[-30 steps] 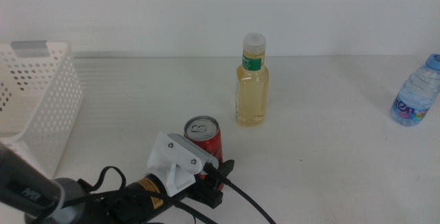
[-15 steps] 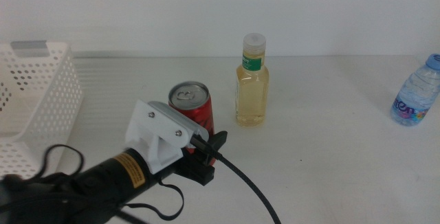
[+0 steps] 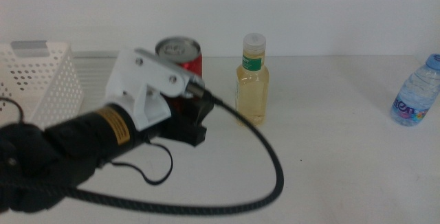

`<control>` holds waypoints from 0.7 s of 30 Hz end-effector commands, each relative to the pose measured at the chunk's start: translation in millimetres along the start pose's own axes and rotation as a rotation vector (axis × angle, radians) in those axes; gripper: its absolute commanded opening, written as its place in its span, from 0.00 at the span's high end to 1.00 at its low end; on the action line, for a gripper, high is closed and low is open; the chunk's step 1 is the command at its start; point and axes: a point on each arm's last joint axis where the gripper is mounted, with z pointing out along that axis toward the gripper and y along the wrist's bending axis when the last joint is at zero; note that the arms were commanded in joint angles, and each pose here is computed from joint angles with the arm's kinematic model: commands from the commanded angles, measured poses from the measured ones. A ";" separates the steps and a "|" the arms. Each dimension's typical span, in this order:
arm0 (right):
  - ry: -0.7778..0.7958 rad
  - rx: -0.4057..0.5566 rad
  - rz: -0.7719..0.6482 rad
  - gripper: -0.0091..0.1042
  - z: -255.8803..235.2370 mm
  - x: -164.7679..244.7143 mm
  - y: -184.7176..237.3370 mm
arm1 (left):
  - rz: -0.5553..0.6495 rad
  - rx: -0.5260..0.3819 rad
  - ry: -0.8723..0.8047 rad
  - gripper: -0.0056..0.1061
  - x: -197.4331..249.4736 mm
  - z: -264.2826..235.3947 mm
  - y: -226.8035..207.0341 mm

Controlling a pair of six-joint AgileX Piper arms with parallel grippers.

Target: Use arms to grab the bottles and put them into the dustbin to the left of the table.

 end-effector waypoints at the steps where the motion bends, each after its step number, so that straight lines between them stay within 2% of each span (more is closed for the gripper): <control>1: -0.085 0.004 -0.025 0.22 -2.9 -8.0 -0.3 | -0.027 0.003 -0.176 0.99 -42.6 -10.2 -0.5; 7: -0.085 0.004 -0.025 0.22 -2.9 -8.0 -0.3 | -0.023 -0.036 -0.082 0.99 -65.4 -9.5 3.5; 14: -0.085 0.004 -0.025 0.22 -2.9 -8.0 -0.3 | -0.021 -0.060 -0.046 0.99 -85.6 -11.9 6.2; 21: -0.085 0.004 -0.025 0.22 -2.9 -8.0 -0.3 | 0.033 -0.121 0.147 0.99 -104.2 -15.7 17.4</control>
